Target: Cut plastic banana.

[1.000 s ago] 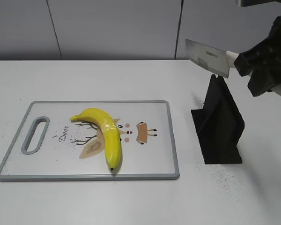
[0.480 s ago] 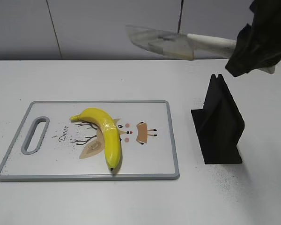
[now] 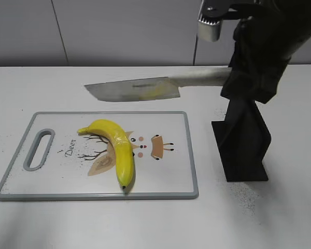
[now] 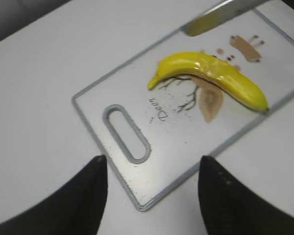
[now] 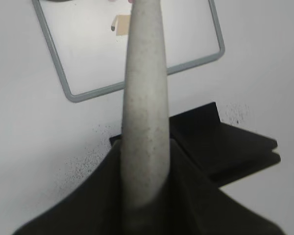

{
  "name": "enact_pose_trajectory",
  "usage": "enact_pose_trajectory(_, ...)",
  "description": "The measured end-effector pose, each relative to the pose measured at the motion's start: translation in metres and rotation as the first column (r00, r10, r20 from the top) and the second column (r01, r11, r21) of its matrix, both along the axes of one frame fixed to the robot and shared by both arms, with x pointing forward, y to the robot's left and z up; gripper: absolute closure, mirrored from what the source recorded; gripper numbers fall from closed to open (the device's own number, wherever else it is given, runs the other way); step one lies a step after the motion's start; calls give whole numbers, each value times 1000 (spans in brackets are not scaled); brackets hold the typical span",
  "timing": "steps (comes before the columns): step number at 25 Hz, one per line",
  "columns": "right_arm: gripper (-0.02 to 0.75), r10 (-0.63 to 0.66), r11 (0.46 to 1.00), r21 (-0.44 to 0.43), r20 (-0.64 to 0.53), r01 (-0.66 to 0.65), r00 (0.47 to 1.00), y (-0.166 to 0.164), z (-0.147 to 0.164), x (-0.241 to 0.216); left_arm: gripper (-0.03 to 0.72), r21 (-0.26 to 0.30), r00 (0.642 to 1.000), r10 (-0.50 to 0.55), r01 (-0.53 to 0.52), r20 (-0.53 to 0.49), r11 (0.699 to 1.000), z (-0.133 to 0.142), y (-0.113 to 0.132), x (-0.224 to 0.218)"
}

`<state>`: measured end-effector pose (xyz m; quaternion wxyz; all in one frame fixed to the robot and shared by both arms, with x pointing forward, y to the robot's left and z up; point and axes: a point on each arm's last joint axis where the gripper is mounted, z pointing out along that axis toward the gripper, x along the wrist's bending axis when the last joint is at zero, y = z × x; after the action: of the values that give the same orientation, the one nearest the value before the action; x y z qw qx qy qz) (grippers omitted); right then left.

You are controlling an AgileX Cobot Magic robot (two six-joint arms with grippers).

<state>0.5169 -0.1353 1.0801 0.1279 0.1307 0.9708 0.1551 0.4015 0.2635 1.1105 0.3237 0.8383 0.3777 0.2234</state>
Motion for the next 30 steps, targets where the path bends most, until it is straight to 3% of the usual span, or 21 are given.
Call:
enact_pose_trajectory(2,574,43,999,8,-12,-43,999,7,-5,7,134,8,988,-150,151,-44,989,4,-8,18)
enact_pose_trajectory(6,574,135,991,24,-25,-134,991,21,-13,22,134,-17,914,-395,396,-95,918,4,-21,58)
enact_pose_trajectory(9,574,170,985,41,-35,-169,985,30,-20,33,134,-9,870,-488,488,-73,873,3,-26,87)
enact_pose_trajectory(14,574,230,971,79,-38,-226,973,41,-20,43,134,56,788,-612,615,-68,786,-5,-44,122)
enact_pose_trajectory(20,574,257,964,80,-58,-252,965,43,-24,45,134,151,687,-700,726,-195,671,-32,-71,146)
enact_pose_trajectory(25,574,234,968,108,-82,-225,969,35,-23,49,136,133,654,-704,751,-277,646,-58,-73,156)
enact_pose_trajectory(30,575,227,964,166,-102,-208,968,26,-21,54,208,135,663,-695,743,-279,655,-64,-74,162)
